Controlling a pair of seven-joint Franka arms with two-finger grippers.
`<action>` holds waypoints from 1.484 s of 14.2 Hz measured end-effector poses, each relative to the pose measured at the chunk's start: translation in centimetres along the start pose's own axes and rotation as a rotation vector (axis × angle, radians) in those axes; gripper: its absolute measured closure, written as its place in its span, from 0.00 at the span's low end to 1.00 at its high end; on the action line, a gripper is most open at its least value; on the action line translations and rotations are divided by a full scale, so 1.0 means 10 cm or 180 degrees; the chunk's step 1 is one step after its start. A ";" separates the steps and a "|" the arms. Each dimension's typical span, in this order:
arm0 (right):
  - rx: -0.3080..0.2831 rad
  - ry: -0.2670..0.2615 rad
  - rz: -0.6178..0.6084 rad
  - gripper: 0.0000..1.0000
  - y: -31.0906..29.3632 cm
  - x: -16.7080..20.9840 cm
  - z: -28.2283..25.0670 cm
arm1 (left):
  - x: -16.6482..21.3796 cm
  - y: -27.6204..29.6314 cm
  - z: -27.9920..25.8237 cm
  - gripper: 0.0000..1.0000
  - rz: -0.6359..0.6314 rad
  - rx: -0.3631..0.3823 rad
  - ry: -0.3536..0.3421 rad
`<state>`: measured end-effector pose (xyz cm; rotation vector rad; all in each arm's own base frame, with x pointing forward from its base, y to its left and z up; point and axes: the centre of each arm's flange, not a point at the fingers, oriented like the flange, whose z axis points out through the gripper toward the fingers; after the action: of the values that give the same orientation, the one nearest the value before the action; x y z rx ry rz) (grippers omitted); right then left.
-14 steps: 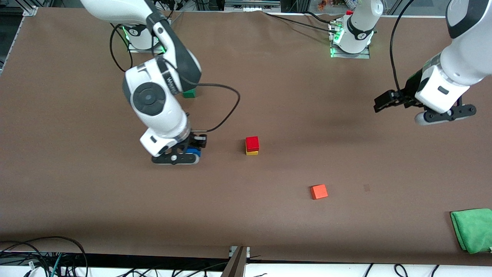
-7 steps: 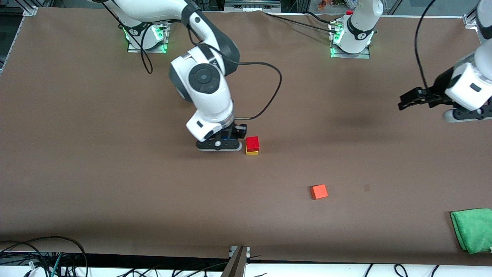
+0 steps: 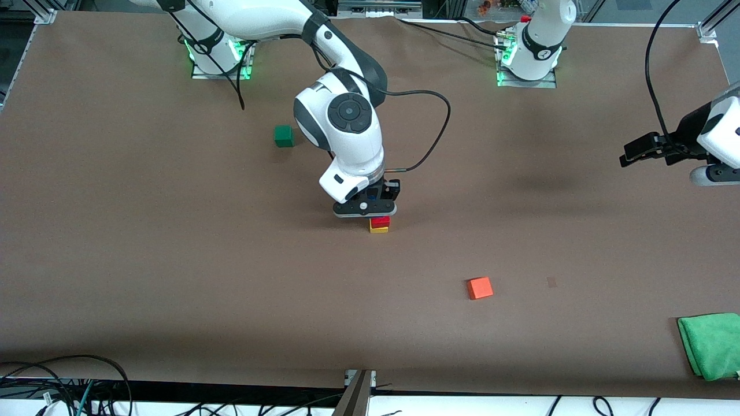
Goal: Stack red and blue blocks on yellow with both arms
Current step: 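Carry the blue cube over the red cube with the right gripper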
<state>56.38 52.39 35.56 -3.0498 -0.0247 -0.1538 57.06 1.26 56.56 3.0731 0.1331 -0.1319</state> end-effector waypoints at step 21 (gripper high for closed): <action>0.0017 0.0064 -0.0013 0.30 -0.04 0.00 0.37 | -0.01 -0.08 0.05 0.00 -0.0034 0.0126 -0.0126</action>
<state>56.69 53.16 31.95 -3.0429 -0.0300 -0.1844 56.90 2.04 56.06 3.1074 0.1466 -0.1983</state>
